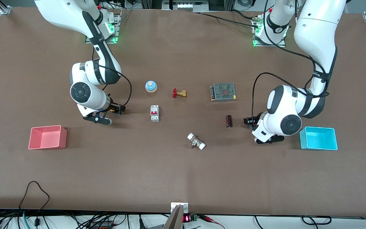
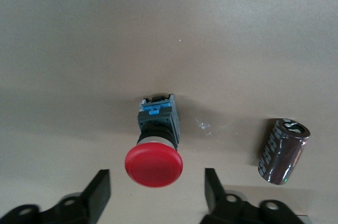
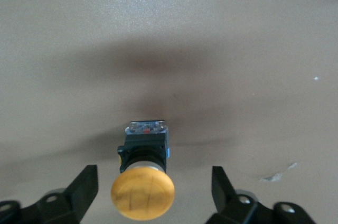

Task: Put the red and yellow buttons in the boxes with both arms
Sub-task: 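Close the right gripper on the yellow button while the left gripper grasps the red button, then carry the yellow button over the pink box while the left gripper carries red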

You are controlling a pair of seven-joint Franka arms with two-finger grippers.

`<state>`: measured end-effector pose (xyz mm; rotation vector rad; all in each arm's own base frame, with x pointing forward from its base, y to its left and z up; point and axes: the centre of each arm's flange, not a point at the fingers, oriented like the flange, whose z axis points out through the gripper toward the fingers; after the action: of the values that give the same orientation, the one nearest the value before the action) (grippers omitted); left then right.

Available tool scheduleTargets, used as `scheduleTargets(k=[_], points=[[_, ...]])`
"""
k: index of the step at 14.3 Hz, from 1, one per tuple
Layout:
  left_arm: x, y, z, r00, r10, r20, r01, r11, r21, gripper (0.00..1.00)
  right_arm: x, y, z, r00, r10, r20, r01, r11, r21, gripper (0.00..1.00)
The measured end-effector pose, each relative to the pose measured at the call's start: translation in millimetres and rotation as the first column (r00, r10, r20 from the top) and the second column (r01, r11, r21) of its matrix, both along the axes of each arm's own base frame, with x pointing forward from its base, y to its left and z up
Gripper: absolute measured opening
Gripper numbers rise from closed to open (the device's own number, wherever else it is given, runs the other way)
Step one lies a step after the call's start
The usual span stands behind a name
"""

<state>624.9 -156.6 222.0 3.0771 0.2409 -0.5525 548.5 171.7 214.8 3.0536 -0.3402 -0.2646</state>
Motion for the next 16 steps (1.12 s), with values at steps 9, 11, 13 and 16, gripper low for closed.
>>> scheduleTargets(k=[9,11,13,16], points=[[5.0,4.8,1.3,1.0,0.01,0.029,-0.01,1.0,0.0,0.5,0.2,-0.9,-12.1,1.0,-0.009,0.005,0.009,1.0,-0.002,0.68],[5.2,5.2,1.3,0.999,0.011,0.03,-0.011,1.0,0.0,0.43,0.2,-0.9,-12.1,1.0,-0.009,0.005,0.009,1.0,-0.002,0.68],[5.4,5.6,1.3,0.999,0.011,0.031,-0.011,1.0,0.0,0.42,0.1,-0.6,-12.1,1.0,-0.016,0.004,0.016,1.0,0.003,0.68],[9.4,10.5,4.8,0.999,0.02,0.041,-0.02,1.0,-0.001,0.42,-0.4,1.0,-12.2,0.999,-0.036,0.0,0.036,0.999,0.02,0.6]])
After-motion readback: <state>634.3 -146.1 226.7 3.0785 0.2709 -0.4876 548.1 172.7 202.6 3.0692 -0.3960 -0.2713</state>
